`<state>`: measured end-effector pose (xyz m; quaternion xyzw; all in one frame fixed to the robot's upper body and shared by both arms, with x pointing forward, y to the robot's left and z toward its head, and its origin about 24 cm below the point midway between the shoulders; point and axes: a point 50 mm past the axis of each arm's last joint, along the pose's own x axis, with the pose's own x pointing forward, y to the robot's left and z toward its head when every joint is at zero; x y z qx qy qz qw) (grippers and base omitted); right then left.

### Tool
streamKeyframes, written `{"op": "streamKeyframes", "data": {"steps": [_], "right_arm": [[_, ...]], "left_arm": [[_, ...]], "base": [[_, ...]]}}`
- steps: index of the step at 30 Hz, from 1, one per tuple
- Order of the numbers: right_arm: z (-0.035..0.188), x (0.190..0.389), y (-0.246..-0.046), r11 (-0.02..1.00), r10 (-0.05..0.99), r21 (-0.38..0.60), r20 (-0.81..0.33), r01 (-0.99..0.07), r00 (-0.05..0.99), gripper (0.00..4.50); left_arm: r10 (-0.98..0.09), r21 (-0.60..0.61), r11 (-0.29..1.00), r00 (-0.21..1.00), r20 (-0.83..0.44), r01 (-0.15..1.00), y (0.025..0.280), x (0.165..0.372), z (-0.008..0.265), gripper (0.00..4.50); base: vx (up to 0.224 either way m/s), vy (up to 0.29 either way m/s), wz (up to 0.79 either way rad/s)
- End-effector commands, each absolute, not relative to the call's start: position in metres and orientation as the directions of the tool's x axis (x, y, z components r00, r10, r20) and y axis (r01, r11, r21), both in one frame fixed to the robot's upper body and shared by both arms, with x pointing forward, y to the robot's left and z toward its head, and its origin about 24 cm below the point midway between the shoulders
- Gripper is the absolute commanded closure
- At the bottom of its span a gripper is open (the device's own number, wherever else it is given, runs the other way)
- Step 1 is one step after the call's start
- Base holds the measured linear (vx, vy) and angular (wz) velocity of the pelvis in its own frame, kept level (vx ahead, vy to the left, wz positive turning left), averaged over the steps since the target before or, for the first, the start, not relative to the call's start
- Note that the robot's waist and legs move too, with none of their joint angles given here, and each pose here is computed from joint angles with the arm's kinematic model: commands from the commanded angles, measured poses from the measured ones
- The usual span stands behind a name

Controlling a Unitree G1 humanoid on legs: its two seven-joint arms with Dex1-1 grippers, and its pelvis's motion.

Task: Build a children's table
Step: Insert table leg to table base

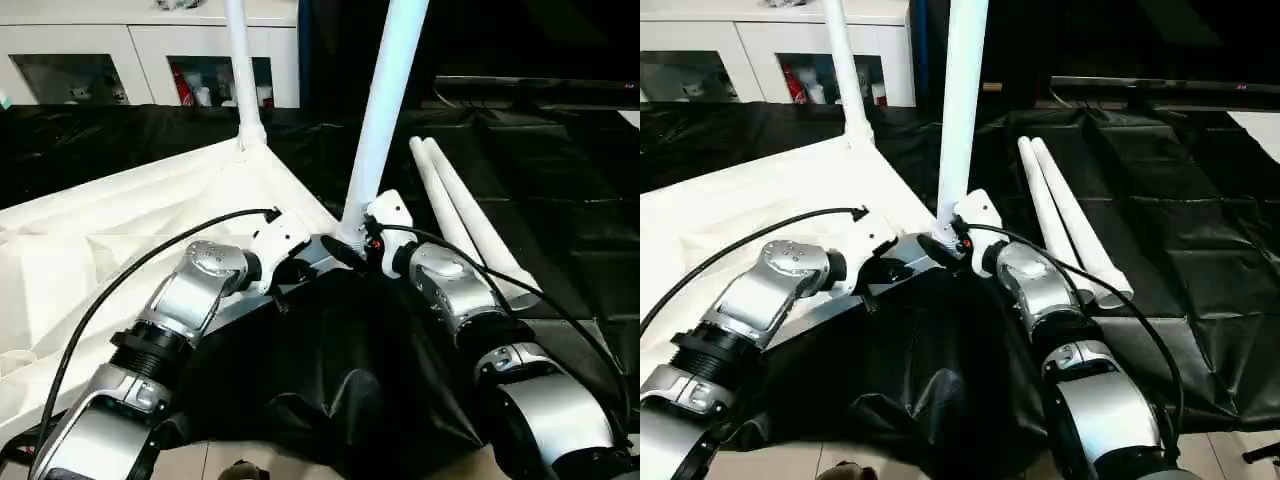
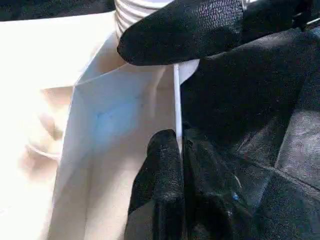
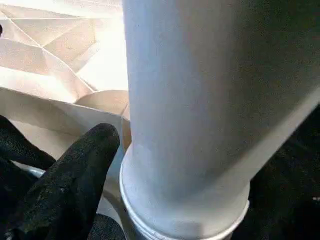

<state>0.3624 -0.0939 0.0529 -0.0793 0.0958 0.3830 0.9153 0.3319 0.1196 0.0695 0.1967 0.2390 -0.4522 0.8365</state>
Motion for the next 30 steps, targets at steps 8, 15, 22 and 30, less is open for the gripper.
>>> {"op": "streamKeyframes", "data": {"steps": [8, 15, 22, 30], "right_arm": [[0.053, 0.36, -0.097, 0.66, 0.714, -0.084, -0.241, -0.747, 0.657, 1.11], [0.051, 0.357, -0.097, 0.631, 0.738, -0.071, -0.252, -0.772, 0.626, 1.63], [0.046, 0.351, -0.098, 0.56, 0.793, -0.011, -0.282, -0.828, 0.54, 1.76], [0.034, 0.34, -0.106, 0.476, 0.83, 0.052, -0.358, -0.878, 0.428, 1.76]], "left_arm": [[-0.692, 0.149, 0.469, 0.467, -0.551, 0.87, 0.116, 0.33, 0.079, 4.5], [-0.696, 0.145, 0.459, 0.457, -0.554, 0.876, 0.118, 0.328, 0.078, 4.5], [-0.719, 0.134, 0.411, 0.411, -0.56, 0.902, 0.121, 0.322, 0.076, 4.5], [-0.749, 0.113, 0.333, 0.335, -0.572, 0.936, 0.128, 0.314, 0.075, 4.5]], "base": [[0.0, 0.0, 0.0], [0.0, 0.0, 0.0], [0.0, 0.0, 0.0], [0.0, 0.0, 0.0]]}}
